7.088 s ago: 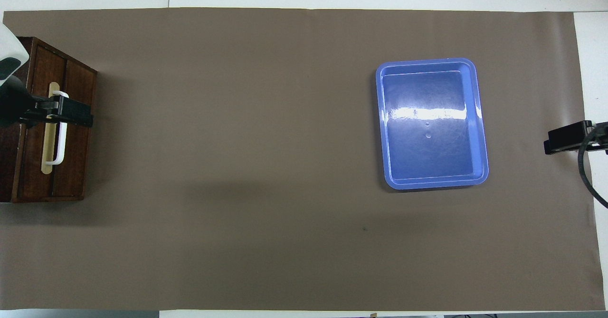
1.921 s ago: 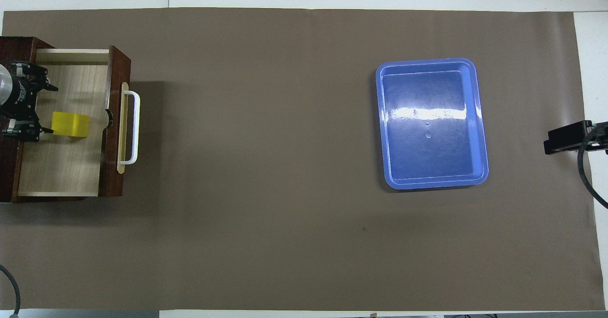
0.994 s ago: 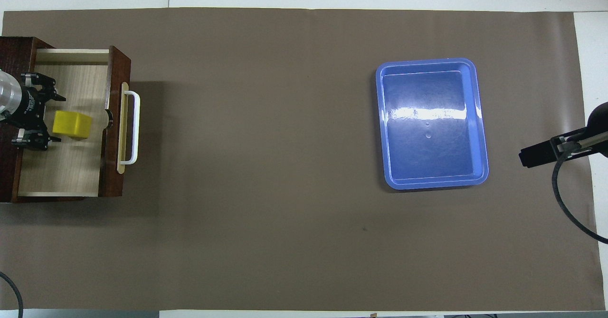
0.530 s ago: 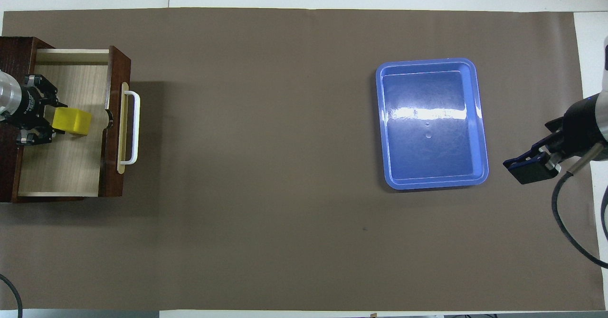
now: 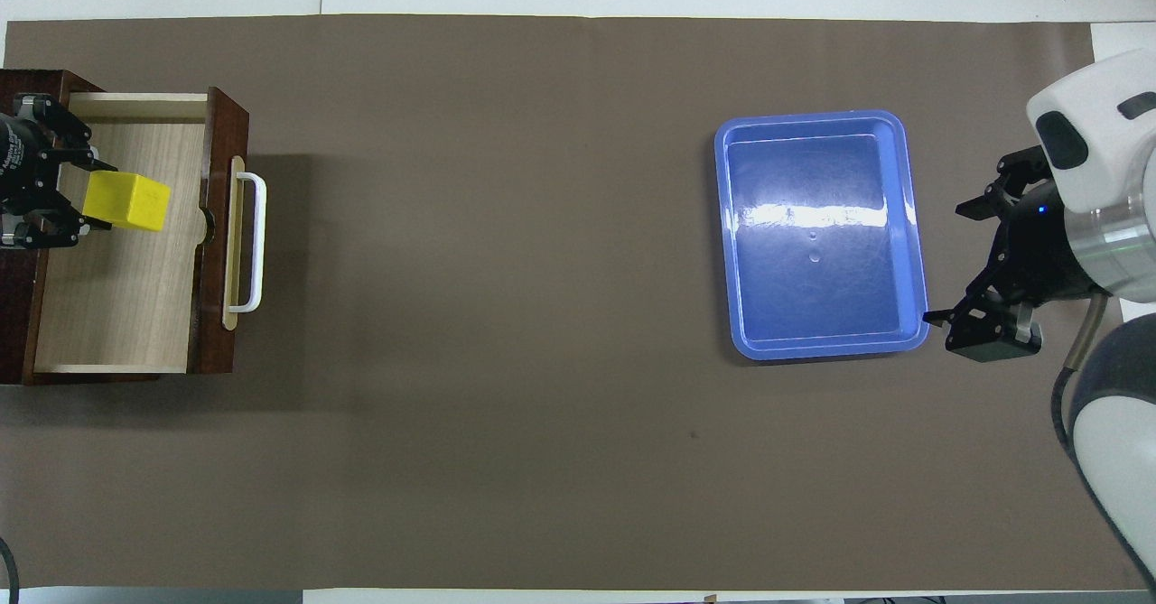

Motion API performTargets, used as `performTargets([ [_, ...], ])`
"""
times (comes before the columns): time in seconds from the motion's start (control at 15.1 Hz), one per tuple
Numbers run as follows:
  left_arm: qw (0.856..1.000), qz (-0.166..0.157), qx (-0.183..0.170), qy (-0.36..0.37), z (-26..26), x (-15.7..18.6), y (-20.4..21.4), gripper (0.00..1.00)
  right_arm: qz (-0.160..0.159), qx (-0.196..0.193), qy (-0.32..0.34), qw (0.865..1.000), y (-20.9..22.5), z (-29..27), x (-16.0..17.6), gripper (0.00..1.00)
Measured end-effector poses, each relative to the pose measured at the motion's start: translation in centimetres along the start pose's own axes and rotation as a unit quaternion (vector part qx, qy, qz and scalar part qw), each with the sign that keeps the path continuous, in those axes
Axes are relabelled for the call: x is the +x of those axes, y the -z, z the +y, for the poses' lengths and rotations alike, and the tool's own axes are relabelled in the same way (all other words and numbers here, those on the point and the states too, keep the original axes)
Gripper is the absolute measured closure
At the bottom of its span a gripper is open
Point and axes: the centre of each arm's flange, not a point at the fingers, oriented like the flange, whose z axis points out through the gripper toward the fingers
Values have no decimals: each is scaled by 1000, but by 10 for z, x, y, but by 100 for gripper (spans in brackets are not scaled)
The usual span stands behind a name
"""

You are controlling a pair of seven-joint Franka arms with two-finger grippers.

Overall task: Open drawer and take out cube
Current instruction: 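Lift the cube with the left gripper while the right gripper approaches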

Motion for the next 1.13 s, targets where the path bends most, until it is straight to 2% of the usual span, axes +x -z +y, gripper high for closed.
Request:
performTargets([
  [0.13,999,-5,-1,38,0,-34,16,44,34,23,36,999,-5,-4,7,0],
  [0.33,994,-4,5,105,-4,-114,16,44,90,56,71,992,-11,-10,18,0],
  [0.53,992,4,6,128,-16,-190,14,44,136,77,104,982,-15,-17,30,0],
  [0.73,990,5,7,139,-29,-233,12,44,186,80,159,966,-29,-19,41,0],
  [0.99,990,26,9,137,-49,-284,4,44,240,81,203,946,-48,-25,53,0],
  [1.13,989,29,11,142,-55,-297,1,44,263,71,224,936,-53,-37,65,0],
])
